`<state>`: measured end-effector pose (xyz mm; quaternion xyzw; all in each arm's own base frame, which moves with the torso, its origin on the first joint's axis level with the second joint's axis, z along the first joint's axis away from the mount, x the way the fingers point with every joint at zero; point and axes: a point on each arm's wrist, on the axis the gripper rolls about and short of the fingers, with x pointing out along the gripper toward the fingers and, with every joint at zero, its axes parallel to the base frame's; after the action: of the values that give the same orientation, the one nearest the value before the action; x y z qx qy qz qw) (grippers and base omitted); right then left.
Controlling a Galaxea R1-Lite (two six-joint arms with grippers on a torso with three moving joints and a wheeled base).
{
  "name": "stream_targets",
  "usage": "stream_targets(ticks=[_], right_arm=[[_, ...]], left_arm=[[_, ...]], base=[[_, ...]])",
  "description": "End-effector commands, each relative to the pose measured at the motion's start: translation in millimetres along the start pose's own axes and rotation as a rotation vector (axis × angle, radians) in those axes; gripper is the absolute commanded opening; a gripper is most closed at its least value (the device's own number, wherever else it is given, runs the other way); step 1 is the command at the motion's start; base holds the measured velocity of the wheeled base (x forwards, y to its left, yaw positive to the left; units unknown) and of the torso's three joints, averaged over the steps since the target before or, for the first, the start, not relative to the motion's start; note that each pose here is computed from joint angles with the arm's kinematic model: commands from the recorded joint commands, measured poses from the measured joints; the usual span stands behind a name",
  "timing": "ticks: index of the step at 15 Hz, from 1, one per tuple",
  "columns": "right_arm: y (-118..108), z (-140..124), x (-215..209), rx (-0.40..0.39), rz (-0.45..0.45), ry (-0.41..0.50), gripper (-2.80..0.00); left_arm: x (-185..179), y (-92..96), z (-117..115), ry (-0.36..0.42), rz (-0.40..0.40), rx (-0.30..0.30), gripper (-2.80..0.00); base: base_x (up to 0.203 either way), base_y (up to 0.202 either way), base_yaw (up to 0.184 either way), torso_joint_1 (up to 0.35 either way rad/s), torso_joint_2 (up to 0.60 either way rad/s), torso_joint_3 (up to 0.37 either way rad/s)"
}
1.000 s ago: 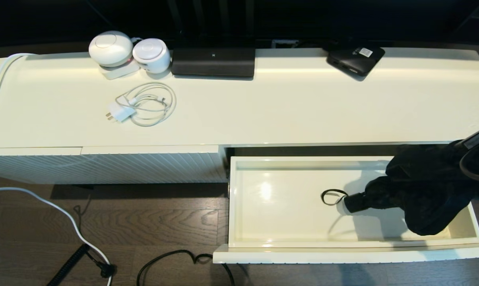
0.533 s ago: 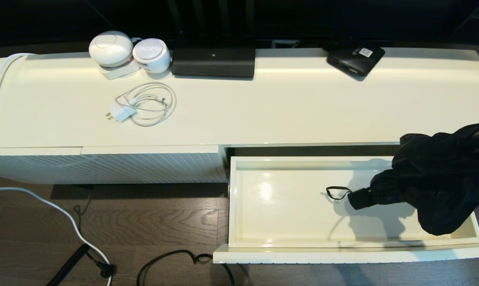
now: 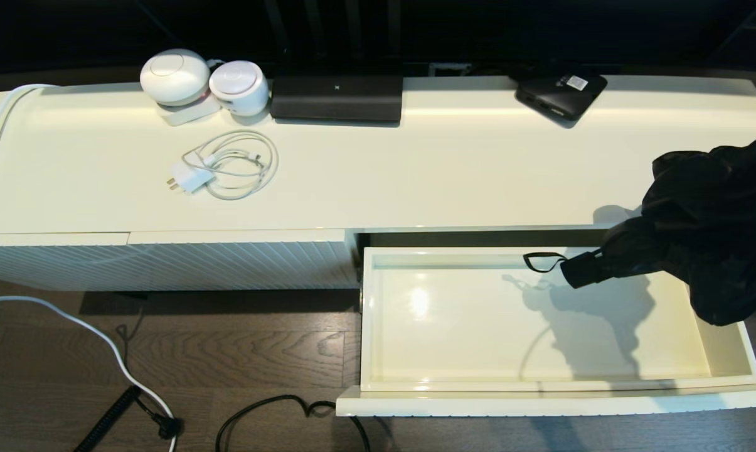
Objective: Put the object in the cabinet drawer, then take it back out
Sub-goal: Take the umbrella out of the drawer and put it on the table
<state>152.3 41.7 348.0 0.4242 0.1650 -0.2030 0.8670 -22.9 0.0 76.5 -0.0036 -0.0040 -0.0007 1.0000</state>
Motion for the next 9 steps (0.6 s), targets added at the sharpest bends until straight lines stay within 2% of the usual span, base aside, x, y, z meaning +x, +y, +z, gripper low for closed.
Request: stream_targets(ticks=[1,6,9], right_arm=[[12.6,7.6,-2.4,0.021,0.034,-0.022,-2.8],[44.7,24.0,0.7,0.052,0.11,-0.062,-2.8],[51.1,28.8,19.7,0.069,0.078,-0.074,-2.8]], left_arm=[[-0.1,0.0,0.2,-0.001,0.001,0.0,-2.8],[0.0,0.0,0.2,-0.001,0.001,0.0,-2.8],[-0.1,0.0,0.2,-0.001,0.0,-0.001,-2.8]], base=[[0.0,0.0,0.0,0.0,0.0,0.0],[0.0,0.0,0.0,0.0,0.0,0.0],[0.0,0.0,0.0,0.0,0.0,0.0]])
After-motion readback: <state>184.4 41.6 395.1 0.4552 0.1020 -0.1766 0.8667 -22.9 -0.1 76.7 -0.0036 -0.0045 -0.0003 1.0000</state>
